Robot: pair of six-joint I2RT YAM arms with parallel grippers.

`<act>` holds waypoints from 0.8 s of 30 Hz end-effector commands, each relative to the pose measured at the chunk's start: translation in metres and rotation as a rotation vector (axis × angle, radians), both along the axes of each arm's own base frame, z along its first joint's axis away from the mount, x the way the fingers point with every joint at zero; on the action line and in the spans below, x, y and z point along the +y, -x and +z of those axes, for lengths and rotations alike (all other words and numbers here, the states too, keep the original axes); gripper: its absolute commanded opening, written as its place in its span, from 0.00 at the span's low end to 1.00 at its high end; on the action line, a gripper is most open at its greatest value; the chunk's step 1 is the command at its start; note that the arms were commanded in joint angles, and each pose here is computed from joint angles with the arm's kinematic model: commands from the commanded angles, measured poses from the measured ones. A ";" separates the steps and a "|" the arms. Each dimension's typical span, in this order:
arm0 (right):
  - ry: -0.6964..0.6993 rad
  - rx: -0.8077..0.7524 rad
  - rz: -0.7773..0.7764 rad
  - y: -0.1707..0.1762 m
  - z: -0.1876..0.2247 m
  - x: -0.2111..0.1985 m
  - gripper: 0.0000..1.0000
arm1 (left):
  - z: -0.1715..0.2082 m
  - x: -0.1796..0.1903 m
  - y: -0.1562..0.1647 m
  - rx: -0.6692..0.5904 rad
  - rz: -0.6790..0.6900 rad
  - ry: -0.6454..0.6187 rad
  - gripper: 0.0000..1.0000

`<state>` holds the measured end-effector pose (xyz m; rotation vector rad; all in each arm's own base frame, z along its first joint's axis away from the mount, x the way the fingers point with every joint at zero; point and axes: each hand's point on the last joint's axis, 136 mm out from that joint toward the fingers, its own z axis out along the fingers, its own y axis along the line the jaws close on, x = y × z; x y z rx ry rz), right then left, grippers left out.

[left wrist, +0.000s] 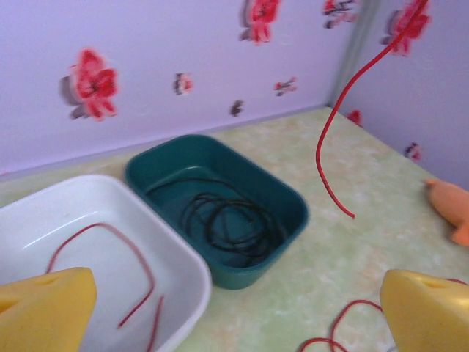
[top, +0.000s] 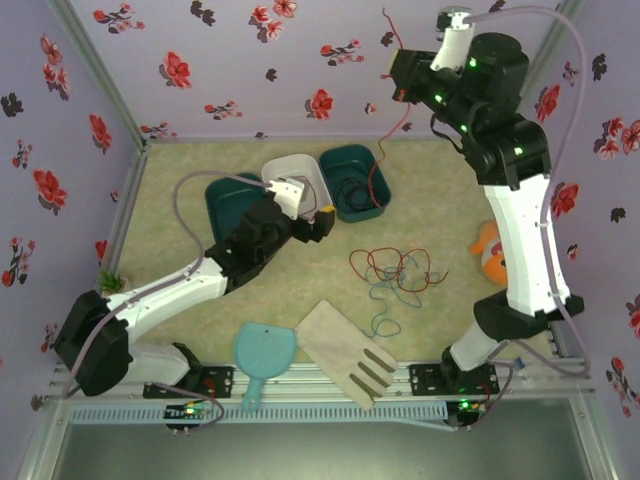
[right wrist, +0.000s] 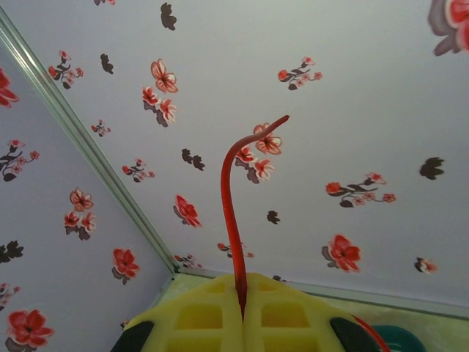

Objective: Untangle the cables

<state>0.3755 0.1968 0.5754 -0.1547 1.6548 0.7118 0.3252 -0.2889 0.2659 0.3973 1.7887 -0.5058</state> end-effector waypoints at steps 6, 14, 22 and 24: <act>-0.117 -0.038 0.117 -0.037 0.009 0.043 0.00 | -0.013 0.061 -0.010 0.086 0.201 0.000 1.00; -0.155 0.020 0.208 -0.076 -0.027 0.097 0.00 | -0.020 0.090 -0.015 0.120 0.272 0.001 1.00; -0.114 0.147 0.227 -0.107 -0.092 0.135 0.00 | -0.027 0.095 -0.013 0.141 0.281 0.015 1.00; -0.101 0.185 0.233 -0.113 -0.111 0.144 0.00 | -0.027 0.095 -0.013 0.141 0.280 0.018 1.00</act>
